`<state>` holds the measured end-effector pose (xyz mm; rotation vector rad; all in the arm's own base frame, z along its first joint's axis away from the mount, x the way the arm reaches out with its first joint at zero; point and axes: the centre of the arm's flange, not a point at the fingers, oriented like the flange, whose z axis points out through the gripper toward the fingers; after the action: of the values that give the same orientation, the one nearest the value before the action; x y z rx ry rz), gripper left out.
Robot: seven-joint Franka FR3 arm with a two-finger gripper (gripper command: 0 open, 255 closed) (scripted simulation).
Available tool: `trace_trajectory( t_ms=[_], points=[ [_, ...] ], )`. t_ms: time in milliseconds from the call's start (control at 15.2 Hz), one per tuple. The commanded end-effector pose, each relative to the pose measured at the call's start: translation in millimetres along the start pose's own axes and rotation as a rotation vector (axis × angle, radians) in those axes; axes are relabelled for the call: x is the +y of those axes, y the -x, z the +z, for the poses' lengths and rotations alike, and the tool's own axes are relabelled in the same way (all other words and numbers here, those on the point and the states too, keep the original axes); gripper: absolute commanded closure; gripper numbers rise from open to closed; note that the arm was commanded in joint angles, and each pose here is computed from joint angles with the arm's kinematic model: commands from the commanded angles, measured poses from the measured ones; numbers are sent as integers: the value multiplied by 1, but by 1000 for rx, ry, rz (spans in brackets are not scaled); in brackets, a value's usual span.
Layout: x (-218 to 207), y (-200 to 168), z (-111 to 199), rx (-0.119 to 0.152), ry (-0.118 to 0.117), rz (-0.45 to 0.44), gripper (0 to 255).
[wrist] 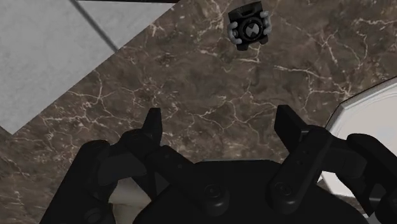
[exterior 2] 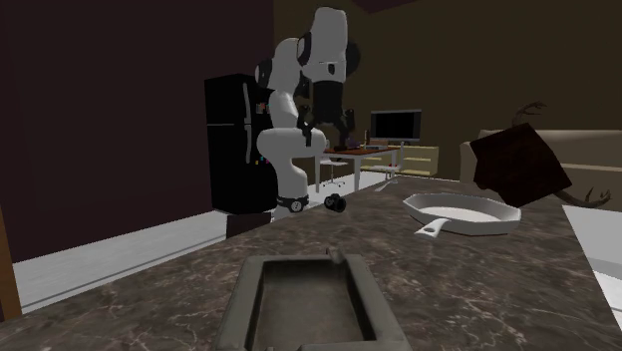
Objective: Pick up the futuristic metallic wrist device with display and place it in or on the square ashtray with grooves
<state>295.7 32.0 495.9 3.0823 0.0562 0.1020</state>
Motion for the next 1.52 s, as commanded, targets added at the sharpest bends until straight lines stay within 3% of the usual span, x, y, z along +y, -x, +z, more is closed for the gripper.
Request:
trace_trajectory(
  t_ms=[0, 528, 1056, 1452],
  points=[
    [-8, 7, 23, -13, -11, 4, 0],
    [-45, 35, 111, -66, -52, 14, 0],
    [-47, 37, 151, -66, -52, 14, 0],
    [-47, 37, 151, -66, -52, 14, 0]
  ],
)
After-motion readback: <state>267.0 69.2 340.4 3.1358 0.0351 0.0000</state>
